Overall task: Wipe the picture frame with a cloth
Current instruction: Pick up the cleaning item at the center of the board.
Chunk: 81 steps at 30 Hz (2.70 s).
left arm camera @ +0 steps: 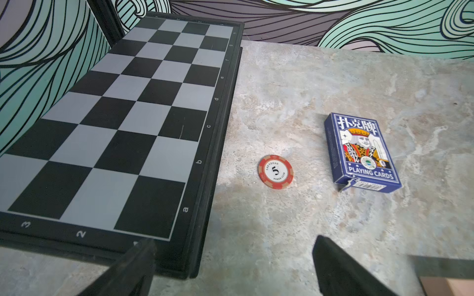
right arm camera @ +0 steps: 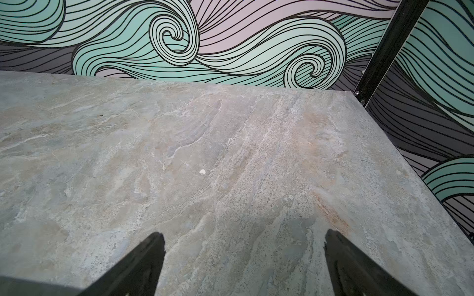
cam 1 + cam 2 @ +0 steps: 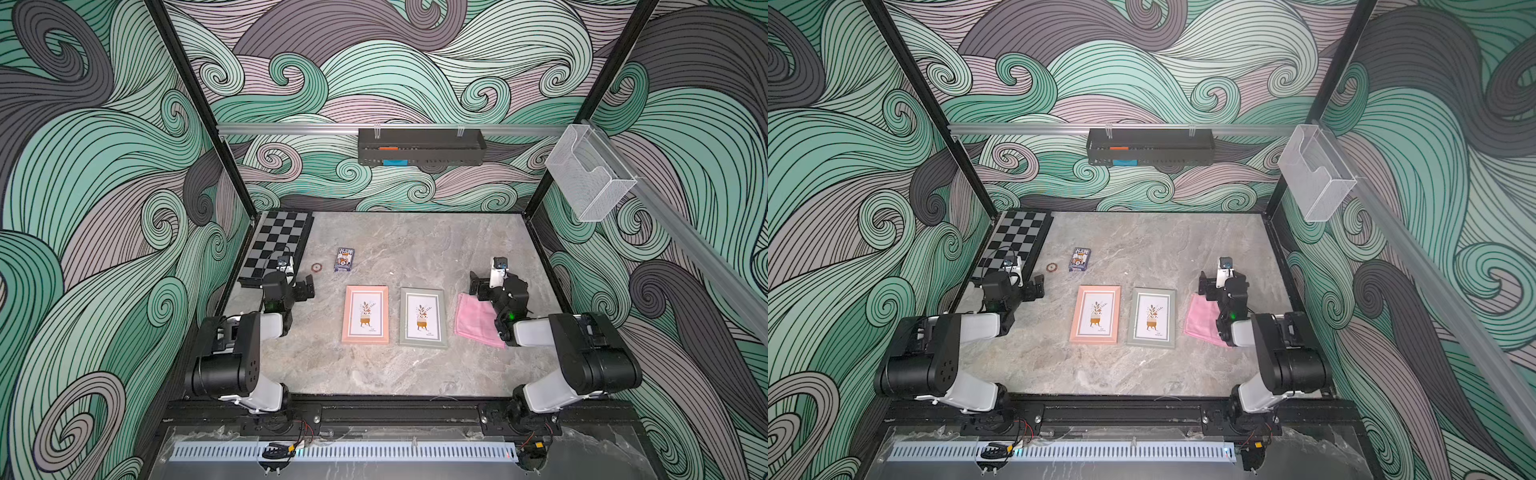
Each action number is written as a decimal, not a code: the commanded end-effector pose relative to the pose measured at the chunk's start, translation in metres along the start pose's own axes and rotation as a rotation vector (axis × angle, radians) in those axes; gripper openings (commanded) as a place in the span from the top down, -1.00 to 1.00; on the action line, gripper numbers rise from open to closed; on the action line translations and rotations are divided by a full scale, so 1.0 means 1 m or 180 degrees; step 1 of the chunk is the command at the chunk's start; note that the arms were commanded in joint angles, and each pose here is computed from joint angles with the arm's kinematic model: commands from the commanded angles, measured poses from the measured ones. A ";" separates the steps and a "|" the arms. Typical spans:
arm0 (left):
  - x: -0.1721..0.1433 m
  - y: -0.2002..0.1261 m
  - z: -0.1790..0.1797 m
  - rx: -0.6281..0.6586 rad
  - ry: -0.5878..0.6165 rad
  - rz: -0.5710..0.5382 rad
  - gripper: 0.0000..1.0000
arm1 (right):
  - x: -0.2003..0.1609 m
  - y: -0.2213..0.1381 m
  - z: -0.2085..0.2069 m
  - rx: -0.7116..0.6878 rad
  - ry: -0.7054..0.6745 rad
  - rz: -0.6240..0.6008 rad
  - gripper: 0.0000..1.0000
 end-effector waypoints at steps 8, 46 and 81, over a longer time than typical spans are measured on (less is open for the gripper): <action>0.012 0.004 -0.002 -0.0045 -0.0043 -0.0097 -0.97 | 0.006 0.003 0.000 -0.0016 -0.0026 -0.0073 -0.98; 0.067 -0.049 -0.016 0.0244 -0.0304 -0.0406 -0.97 | 0.049 -0.014 -0.008 -0.0226 -0.0139 0.0024 -0.85; 0.016 -0.158 -0.175 -0.0671 -0.1366 0.2358 -0.60 | 0.059 -0.122 0.087 0.0809 0.0407 0.2778 -0.64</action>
Point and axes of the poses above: each gripper's point midway between its finger pads, its own y axis out along the fingers, its own z axis along the line the jaws close on, x = y × z, the point moved 5 cm from there along -y, back along the fingers, and after that the axes turned 12 degrees about -y, right-handed, at the moved point
